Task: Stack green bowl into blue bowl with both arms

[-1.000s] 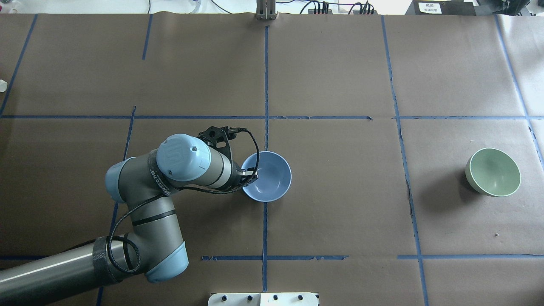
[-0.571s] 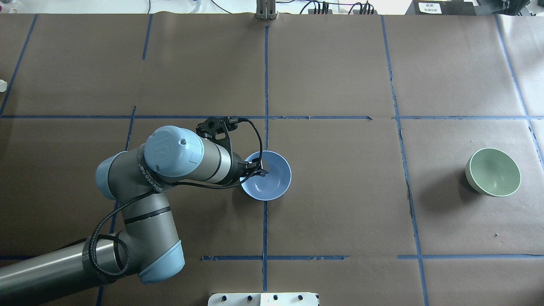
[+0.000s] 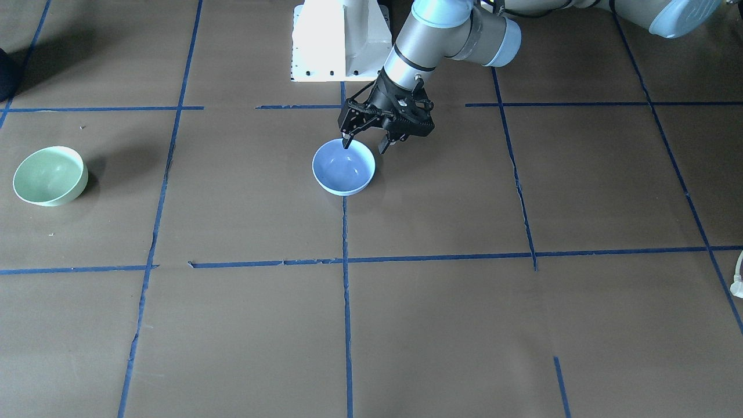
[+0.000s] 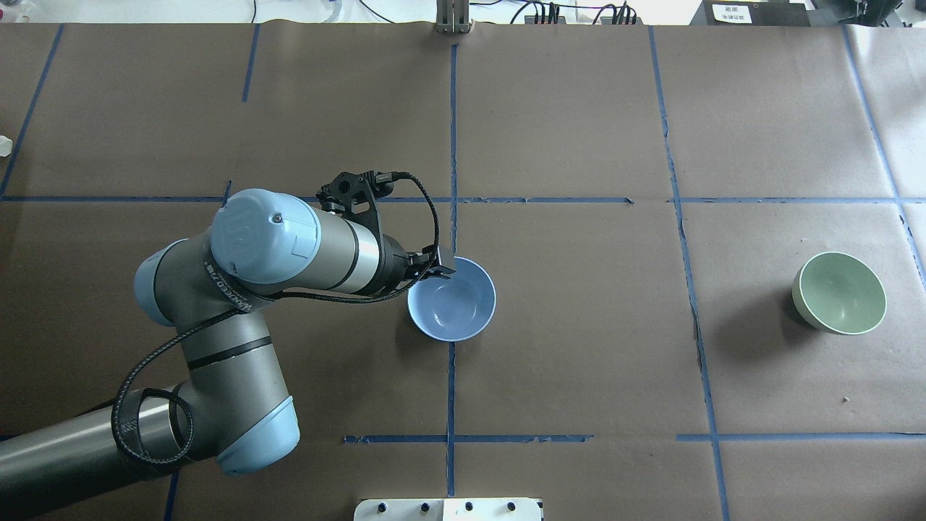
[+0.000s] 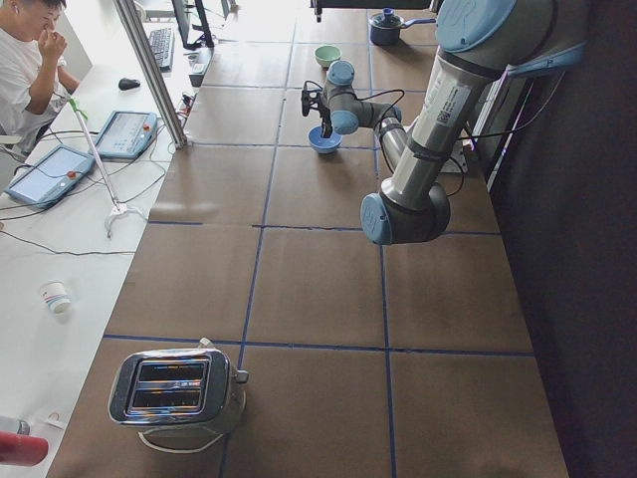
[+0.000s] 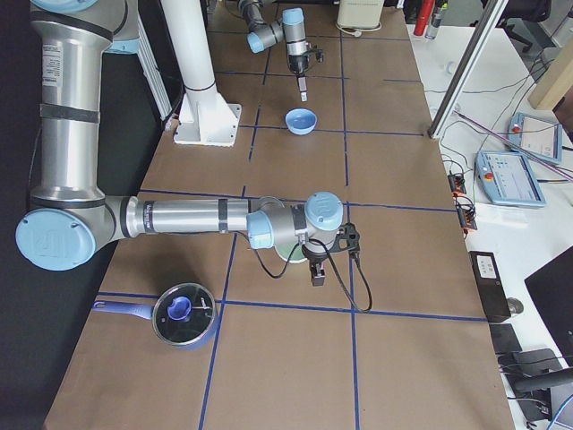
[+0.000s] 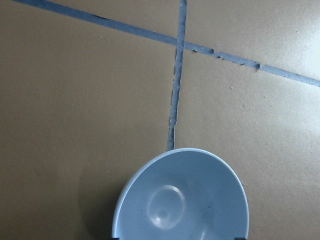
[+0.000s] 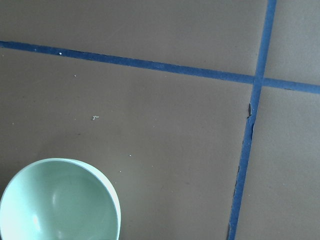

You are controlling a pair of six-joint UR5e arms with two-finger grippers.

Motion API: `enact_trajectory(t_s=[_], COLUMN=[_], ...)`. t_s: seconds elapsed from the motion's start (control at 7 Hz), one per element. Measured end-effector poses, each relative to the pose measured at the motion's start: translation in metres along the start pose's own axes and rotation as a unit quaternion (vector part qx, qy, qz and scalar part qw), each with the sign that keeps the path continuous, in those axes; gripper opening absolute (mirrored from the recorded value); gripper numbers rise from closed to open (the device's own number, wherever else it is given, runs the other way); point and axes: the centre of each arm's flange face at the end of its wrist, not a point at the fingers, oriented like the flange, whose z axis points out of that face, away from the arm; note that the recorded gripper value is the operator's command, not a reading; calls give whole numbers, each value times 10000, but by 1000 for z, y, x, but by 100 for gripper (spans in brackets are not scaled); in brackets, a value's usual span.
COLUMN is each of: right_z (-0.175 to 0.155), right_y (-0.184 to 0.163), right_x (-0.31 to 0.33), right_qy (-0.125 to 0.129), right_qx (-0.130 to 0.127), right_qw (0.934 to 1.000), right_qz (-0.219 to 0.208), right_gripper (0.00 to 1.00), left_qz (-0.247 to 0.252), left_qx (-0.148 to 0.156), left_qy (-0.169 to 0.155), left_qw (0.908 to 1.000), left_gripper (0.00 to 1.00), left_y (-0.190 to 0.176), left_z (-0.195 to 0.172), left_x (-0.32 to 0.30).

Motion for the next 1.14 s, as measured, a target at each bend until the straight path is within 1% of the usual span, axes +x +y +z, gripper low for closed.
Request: enact_trajectory(t_s=[0.14,0.43,0.57,0.71,0.86,1.0,1.14], right_z=[17,53,67,81,91,98,105], right_y=[4,9,13,15,15,15,17], right_x=[-13,-41,-43,-44,-47,-50,-49], right_qy=[-74,-241,-305,-333,-345,-346,-328], right_qx=[34,-28,-32,-77,-130,-181,-245], right_qw=[9999,9993,9991,9990,9989,9988,9987], right_qz=[74,292,285,274,286,298,314], right_gripper=[100,99,97,86,60,26,1], left_qz=[-1,-5,-8,-10,-8,-8,-9], left_qx=[5,11,12,13,13,14,24], left_qy=[28,34,27,22,27,31,37], left_qw=[10000,10000,10000,10000,10000,10000,10000], left_gripper=[84,84,84,84,84,84,84], left_y=[0,0,0,-1,0,0,-1], left_z=[-3,-4,-4,-4,-4,-5,-6], left_x=[1,1,0,-1,-1,-1,-1])
